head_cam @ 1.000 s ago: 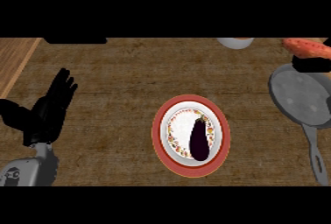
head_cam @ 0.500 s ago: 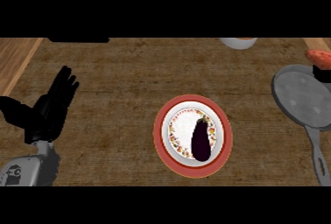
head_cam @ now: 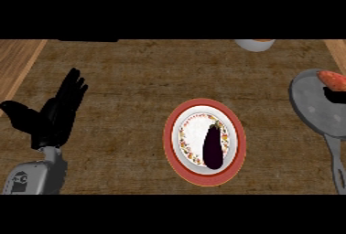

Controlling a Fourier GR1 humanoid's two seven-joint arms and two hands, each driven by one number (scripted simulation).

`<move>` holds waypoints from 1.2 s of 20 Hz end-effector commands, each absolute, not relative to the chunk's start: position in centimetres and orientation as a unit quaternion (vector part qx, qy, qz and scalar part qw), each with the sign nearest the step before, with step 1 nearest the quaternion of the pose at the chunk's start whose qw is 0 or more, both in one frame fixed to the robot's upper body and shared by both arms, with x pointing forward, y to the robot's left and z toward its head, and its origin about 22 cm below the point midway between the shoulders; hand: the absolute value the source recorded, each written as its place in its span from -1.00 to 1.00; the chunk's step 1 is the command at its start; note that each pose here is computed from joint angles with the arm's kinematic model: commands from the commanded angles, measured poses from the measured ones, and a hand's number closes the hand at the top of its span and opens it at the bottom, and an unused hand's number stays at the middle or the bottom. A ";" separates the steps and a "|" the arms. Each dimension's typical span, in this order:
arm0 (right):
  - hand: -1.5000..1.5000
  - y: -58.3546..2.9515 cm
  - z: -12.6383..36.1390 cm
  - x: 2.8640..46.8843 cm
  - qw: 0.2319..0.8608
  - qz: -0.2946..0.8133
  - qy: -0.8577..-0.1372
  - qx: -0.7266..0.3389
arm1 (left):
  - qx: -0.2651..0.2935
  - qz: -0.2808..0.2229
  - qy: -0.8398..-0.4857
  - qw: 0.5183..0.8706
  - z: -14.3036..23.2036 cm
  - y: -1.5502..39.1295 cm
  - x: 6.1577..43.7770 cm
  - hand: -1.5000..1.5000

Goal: Pick the sweet potato from the plate and place it in the pan

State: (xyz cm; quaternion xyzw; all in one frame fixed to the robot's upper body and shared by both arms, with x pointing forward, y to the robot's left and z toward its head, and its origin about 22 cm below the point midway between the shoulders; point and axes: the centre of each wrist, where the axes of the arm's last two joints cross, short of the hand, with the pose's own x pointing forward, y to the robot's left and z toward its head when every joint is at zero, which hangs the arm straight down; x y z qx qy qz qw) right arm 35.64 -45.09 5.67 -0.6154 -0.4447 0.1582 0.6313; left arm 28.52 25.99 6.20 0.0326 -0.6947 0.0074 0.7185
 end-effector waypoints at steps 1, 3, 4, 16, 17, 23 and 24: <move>-1.00 -46.3 4.5 34.8 0.693 0.120 -0.407 -0.582 | 0.023 0.005 -0.694 0.720 5.0 24.5 28.0 0.00; -1.00 -47.4 3.5 33.4 0.705 0.119 -0.418 -0.561 | 0.037 0.011 -0.701 0.712 6.1 26.8 29.0 0.00; -1.00 -47.6 3.3 33.1 0.704 0.115 -0.424 -0.558 | 0.028 0.007 -0.694 0.720 5.7 26.6 28.4 0.00; -1.00 -50.8 4.0 30.5 0.641 -0.064 -0.589 -0.489 | 0.044 0.022 -0.691 0.721 5.7 27.5 27.6 0.00; -1.00 -51.3 4.1 30.0 0.641 -0.083 -0.601 -0.471 | 0.048 0.023 -0.694 0.718 6.3 27.7 27.9 0.00; -1.00 -55.6 1.9 22.7 0.626 -0.138 -0.647 -0.413 | 0.056 0.025 -0.684 0.727 5.3 27.4 27.1 0.00; -1.00 -56.2 3.2 22.8 0.623 -0.143 -0.658 -0.398 | 0.049 0.023 -0.692 0.720 7.3 27.4 27.9 0.00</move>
